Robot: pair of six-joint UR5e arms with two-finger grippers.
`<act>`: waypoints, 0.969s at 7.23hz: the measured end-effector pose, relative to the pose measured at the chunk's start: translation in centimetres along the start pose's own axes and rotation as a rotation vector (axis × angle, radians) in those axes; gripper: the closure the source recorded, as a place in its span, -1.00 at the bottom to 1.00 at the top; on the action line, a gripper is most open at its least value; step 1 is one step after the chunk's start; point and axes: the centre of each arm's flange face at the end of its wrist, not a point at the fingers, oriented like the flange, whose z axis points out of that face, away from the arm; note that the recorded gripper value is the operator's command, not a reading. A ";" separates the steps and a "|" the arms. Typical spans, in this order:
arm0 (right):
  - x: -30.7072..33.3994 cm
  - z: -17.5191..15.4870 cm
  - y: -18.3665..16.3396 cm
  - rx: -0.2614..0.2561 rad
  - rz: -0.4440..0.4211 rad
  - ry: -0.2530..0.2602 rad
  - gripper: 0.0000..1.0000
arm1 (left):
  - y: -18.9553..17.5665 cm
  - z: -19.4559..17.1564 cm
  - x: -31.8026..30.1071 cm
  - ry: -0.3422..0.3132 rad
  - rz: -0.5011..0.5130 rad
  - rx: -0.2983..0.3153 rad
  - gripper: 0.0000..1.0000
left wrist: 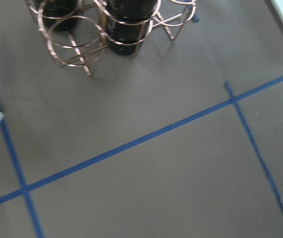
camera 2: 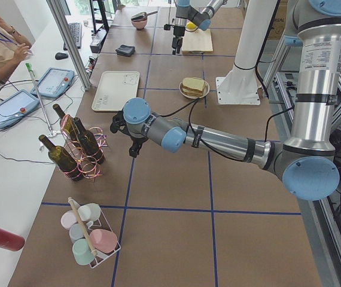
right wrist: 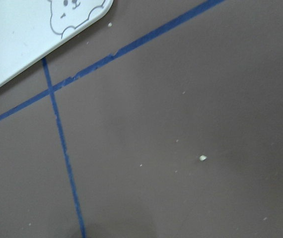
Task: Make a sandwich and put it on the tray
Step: 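Raise the right gripper away while the left arm reaches toward the plate, then move the left gripper to the plate rim nearest it and grasp it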
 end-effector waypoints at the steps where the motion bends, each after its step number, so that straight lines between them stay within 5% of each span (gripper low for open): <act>1: 2.1 -1.3 -1.9 0.003 -0.035 0.028 -1.00 | -0.1 1.4 4.0 0.025 -0.076 -0.012 -1.00; 4: 4.8 -2.5 -3.7 0.014 -0.080 0.064 -1.00 | -0.9 10.1 21.8 0.079 -0.275 -0.079 -0.99; 7: 5.6 -2.4 -4.3 0.019 -0.101 0.078 -1.00 | 2.6 20.2 36.4 0.082 -0.388 -0.126 -0.70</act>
